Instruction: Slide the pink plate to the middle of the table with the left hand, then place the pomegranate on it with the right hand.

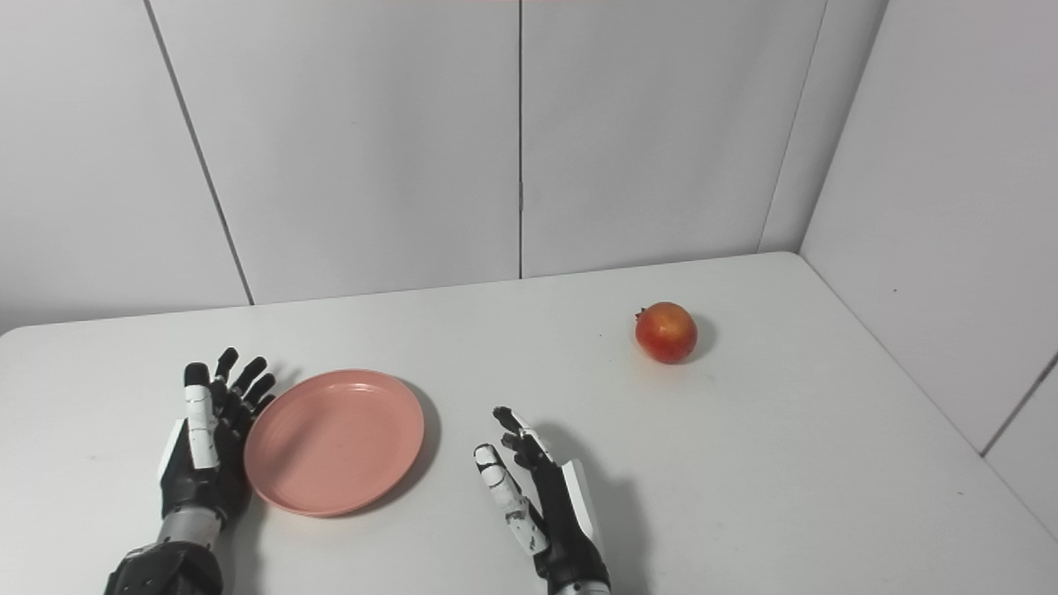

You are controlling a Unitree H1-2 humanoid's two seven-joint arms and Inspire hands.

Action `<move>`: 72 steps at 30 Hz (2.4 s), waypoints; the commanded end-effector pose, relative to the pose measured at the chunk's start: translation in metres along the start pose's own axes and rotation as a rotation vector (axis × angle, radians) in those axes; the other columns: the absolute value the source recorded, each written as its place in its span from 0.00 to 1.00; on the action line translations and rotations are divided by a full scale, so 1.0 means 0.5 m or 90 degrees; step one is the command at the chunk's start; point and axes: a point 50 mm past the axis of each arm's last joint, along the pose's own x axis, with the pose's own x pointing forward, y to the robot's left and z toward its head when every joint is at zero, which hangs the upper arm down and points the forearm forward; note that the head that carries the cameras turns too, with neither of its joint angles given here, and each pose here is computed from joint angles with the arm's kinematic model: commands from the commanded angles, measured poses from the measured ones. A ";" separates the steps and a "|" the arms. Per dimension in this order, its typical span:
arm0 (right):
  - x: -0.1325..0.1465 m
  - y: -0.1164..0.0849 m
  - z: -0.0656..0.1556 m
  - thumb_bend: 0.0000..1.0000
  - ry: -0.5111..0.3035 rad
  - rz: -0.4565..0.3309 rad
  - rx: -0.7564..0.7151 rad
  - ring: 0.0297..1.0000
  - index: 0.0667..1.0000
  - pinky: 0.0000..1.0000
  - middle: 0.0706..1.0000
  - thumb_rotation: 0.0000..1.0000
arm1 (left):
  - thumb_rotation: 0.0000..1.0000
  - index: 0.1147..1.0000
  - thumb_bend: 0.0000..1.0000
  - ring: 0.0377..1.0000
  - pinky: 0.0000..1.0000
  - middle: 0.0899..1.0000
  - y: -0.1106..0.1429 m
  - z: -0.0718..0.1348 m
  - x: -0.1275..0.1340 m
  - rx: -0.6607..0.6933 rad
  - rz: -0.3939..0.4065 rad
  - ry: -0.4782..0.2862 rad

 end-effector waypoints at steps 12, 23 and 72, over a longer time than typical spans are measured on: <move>0.080 -0.112 0.131 0.76 -0.195 -0.074 -0.152 0.84 0.88 0.81 0.85 0.98 | 0.99 1.00 0.94 0.93 0.94 0.92 -0.001 0.005 0.014 -0.005 -0.017 -0.010; 0.182 -0.194 0.177 0.77 -0.261 -0.121 -0.327 0.76 0.90 0.68 0.80 0.93 | 0.99 1.00 0.96 0.92 0.94 0.91 0.000 0.000 0.016 -0.003 -0.014 -0.004; 0.423 -0.410 0.058 0.78 -0.050 -0.138 -0.749 0.76 0.72 0.73 0.77 0.77 | 0.98 1.00 0.91 0.90 0.93 0.89 -0.009 -0.003 0.001 -0.045 -0.024 0.000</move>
